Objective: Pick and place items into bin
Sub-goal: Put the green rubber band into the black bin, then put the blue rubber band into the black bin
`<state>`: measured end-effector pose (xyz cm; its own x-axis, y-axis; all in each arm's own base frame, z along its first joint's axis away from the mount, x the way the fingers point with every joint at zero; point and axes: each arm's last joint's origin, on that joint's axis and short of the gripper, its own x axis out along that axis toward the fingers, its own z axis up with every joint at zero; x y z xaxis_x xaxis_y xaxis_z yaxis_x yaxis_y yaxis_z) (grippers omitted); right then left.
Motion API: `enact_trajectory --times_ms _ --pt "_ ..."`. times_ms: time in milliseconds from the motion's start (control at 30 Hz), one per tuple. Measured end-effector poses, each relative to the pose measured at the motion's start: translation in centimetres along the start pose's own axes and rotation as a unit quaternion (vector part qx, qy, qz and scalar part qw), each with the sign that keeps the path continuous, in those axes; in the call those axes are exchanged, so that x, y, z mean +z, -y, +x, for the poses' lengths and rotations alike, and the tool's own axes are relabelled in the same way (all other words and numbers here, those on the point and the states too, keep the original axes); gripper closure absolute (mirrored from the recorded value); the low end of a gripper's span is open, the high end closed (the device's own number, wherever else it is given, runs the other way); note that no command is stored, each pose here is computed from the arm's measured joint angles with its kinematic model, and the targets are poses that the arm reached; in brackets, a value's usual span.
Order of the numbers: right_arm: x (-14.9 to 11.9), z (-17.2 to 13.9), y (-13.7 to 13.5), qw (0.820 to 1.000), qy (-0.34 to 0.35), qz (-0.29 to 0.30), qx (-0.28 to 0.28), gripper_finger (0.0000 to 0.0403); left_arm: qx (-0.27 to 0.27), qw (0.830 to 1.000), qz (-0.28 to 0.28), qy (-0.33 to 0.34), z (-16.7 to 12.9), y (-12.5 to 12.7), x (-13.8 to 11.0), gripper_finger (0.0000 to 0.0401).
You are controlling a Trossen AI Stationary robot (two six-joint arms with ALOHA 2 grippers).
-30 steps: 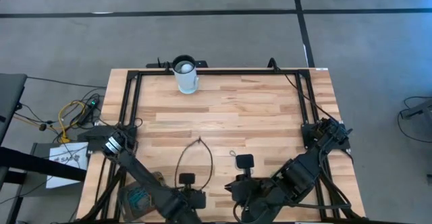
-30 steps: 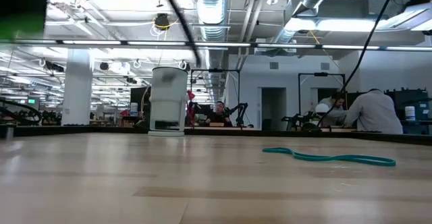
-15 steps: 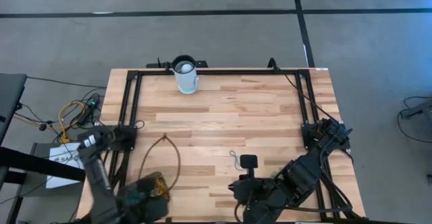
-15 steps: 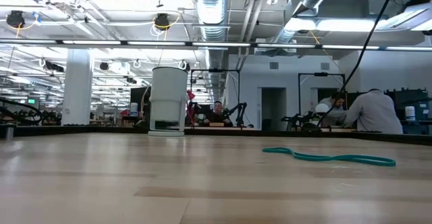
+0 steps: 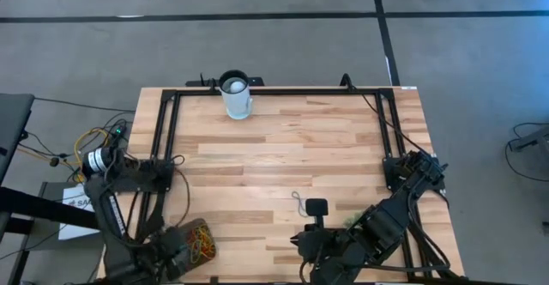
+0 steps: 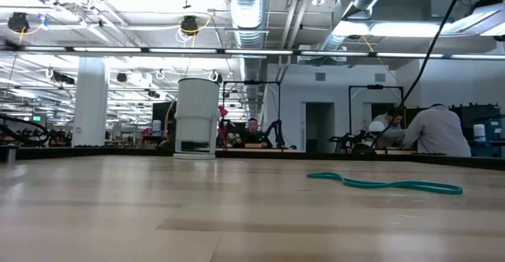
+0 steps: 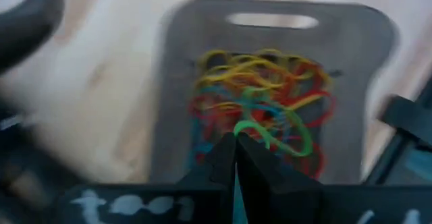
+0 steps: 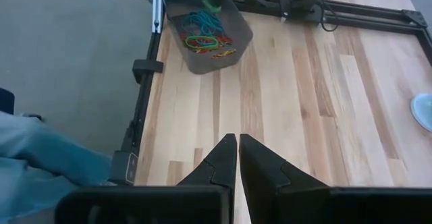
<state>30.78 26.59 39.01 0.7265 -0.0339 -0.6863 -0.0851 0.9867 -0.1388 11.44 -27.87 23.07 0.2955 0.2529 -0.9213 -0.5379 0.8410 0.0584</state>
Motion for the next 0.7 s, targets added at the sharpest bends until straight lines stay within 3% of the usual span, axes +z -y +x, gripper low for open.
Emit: enact_trajectory --times_ms 100,233,467,700 --pt "0.1 0.2 0.3 1.000 -0.001 0.003 -0.002 0.0390 -0.047 0.998 0.039 0.008 1.8 0.7 -0.7 0.0401" --pt "0.4 0.8 1.0 0.999 -0.020 0.014 0.031 0.0390 -0.076 0.996 0.042 0.006 3.4 1.2 -0.7 0.0401" --pt "0.5 2.7 3.0 0.997 -0.058 0.029 0.044 0.0390 -0.046 0.998 0.042 0.006 5.0 0.5 -0.1 0.0391" --pt "-0.9 5.5 4.1 0.992 -0.112 0.043 0.025 0.0372 -0.031 0.997 0.059 -0.048 5.7 0.3 0.0 0.0346"
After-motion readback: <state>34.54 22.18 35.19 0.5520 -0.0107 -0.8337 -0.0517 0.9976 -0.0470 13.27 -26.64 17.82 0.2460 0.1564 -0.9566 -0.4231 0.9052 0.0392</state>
